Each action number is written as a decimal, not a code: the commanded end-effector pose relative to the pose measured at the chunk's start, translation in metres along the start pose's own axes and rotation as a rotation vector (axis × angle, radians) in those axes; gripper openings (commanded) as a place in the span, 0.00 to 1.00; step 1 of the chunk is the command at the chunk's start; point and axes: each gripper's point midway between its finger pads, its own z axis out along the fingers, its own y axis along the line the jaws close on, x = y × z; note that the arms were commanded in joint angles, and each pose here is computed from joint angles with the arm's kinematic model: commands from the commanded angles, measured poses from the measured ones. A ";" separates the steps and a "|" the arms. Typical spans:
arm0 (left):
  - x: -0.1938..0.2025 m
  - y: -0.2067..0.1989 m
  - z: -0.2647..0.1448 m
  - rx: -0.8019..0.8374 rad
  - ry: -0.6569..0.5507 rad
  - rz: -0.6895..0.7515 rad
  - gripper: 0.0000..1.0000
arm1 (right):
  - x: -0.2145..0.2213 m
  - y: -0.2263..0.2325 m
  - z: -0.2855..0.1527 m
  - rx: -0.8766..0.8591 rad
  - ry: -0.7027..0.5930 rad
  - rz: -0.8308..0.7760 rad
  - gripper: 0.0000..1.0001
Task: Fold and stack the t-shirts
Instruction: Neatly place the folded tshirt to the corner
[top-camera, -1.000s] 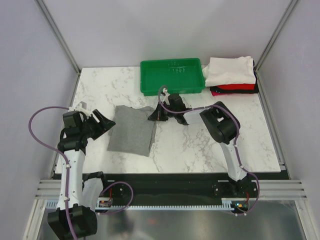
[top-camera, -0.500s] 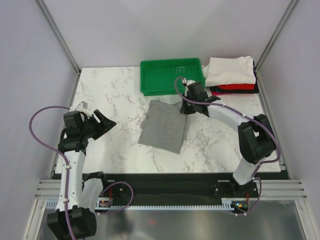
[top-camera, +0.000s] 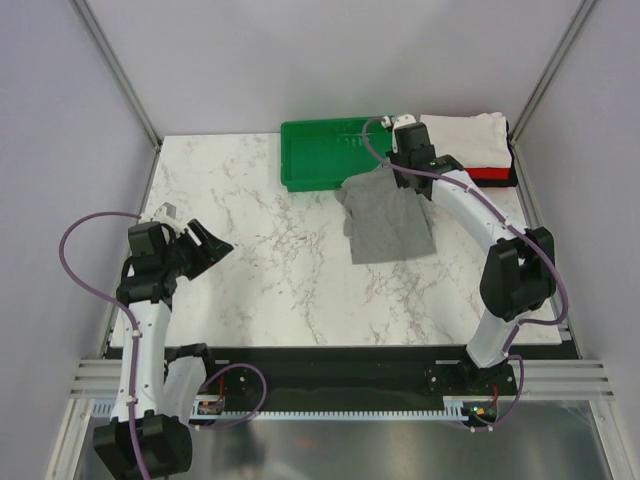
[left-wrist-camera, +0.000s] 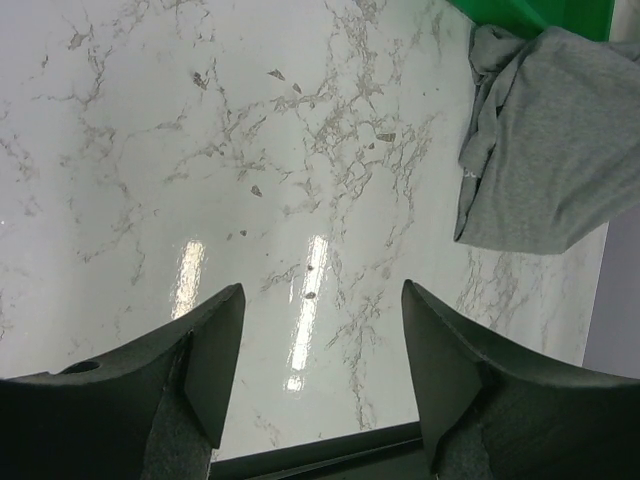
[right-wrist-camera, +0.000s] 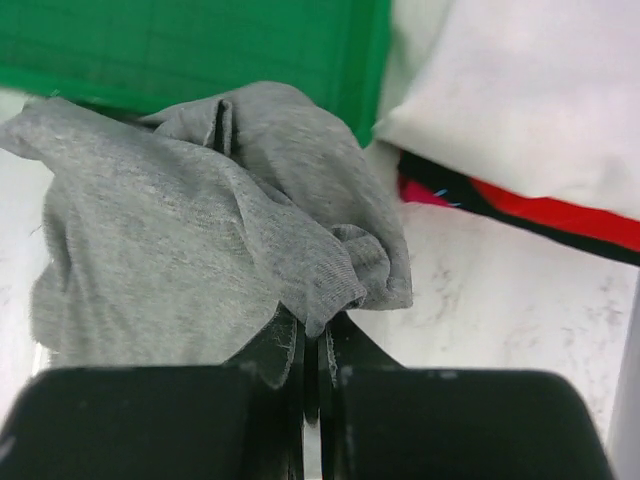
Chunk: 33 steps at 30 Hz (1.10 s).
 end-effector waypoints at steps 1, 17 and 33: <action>-0.005 -0.002 0.002 0.017 -0.019 0.044 0.71 | -0.043 -0.047 -0.010 0.121 -0.086 0.007 0.00; -0.002 -0.001 0.007 0.009 0.005 0.042 0.69 | -0.115 -0.101 -0.028 0.227 -0.235 0.028 0.00; -0.001 0.000 0.008 0.005 0.011 0.039 0.69 | -0.166 -0.161 -0.057 0.354 -0.363 0.127 0.00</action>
